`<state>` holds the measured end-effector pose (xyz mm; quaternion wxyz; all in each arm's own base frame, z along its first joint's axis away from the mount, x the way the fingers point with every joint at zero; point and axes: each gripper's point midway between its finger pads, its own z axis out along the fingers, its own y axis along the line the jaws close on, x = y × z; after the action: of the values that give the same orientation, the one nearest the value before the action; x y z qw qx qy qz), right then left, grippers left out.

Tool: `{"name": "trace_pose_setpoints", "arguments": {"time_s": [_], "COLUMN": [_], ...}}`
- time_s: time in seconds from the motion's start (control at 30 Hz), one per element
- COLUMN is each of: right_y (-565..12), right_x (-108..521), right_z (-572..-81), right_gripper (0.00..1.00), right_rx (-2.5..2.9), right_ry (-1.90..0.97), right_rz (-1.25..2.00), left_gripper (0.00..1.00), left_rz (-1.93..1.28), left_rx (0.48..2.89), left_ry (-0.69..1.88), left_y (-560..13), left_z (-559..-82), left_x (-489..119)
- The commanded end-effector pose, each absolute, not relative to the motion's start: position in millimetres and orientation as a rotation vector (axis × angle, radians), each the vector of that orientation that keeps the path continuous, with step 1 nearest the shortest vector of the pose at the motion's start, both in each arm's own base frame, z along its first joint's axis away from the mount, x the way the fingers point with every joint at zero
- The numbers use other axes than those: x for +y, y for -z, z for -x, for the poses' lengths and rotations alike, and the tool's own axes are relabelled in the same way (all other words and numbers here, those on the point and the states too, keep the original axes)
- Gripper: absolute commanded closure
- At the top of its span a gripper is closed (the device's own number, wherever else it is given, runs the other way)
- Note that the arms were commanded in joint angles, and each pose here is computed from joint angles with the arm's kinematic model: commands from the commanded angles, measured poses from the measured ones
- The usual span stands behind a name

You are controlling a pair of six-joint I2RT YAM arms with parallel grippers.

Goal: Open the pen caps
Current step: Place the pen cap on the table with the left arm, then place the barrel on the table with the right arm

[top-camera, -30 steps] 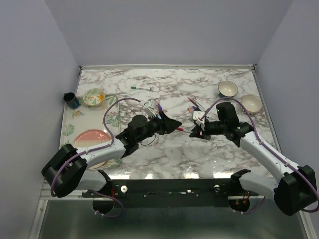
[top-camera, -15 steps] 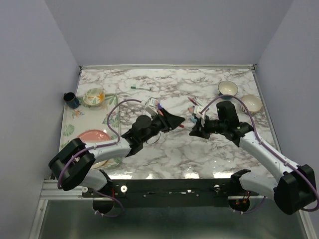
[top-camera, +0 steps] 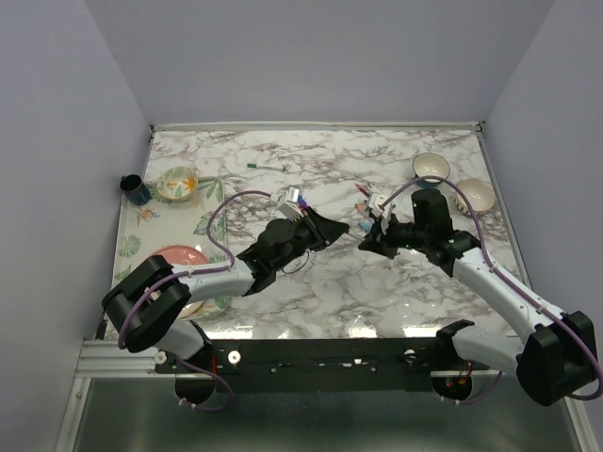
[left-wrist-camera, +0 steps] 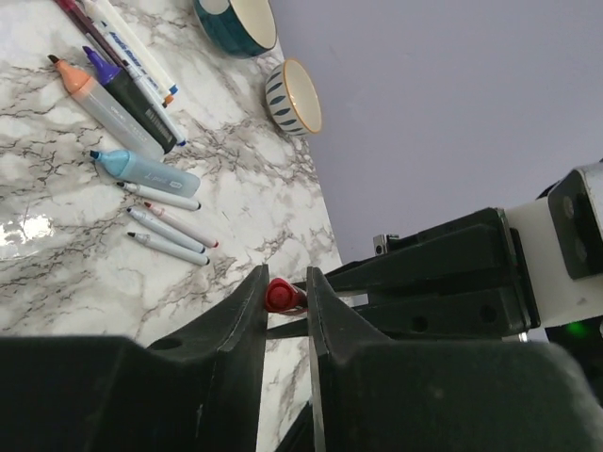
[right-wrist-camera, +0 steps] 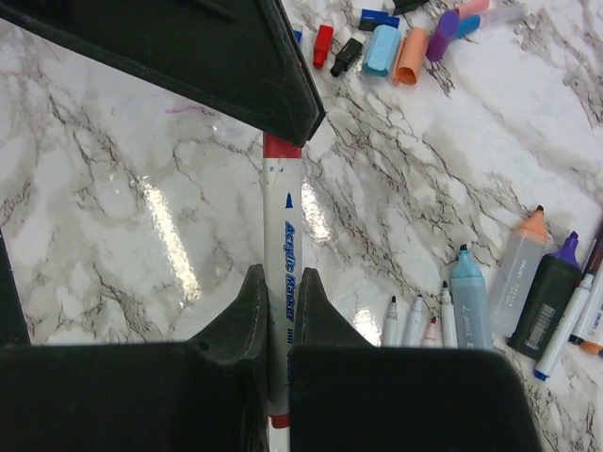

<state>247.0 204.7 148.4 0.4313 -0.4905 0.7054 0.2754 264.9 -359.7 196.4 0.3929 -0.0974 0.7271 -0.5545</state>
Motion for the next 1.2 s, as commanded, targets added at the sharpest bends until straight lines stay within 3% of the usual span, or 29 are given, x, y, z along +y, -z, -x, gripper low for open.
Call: {"name": "trace_pose_setpoints", "arguments": {"time_s": [0.0, 0.07, 0.2, 0.33, 0.53, 1.03, 1.17], "right_y": [-153, -153, -151, -149, -147, -126, -118], "right_x": [205, 205, 207, 208, 207, 160, 149], "right_z": [-254, -254, -245, -240, -240, -302, -309], "right_gripper": [0.99, 0.99, 0.99, 0.99, 0.99, 0.99, 0.95], "right_rx": [1.760, 1.760, 1.757, 1.762, 1.771, 1.984, 2.037], "right_ry": [-0.675, -0.680, -0.722, -0.747, -0.748, -0.395, -0.351], "right_rz": [1.202, 1.206, 1.250, 1.282, 1.297, 1.049, 1.023], "left_gripper": [0.90, 1.00, 1.00, 1.00, 1.00, 1.00, 1.00], "left_rz": [0.287, 0.304, 0.430, 0.720, 0.787, 0.546, 0.459], "left_rx": [1.785, 1.777, 1.713, 1.588, 1.578, 1.986, 2.104], "left_ry": [1.405, 1.399, 1.270, 1.056, 0.912, 0.775, 0.692], "left_y": [-213, -214, -216, -211, -213, -110, -80], "left_z": [-275, -277, -294, -323, -338, -326, -332], "left_x": [-364, -361, -327, -249, -191, -189, -188]}}
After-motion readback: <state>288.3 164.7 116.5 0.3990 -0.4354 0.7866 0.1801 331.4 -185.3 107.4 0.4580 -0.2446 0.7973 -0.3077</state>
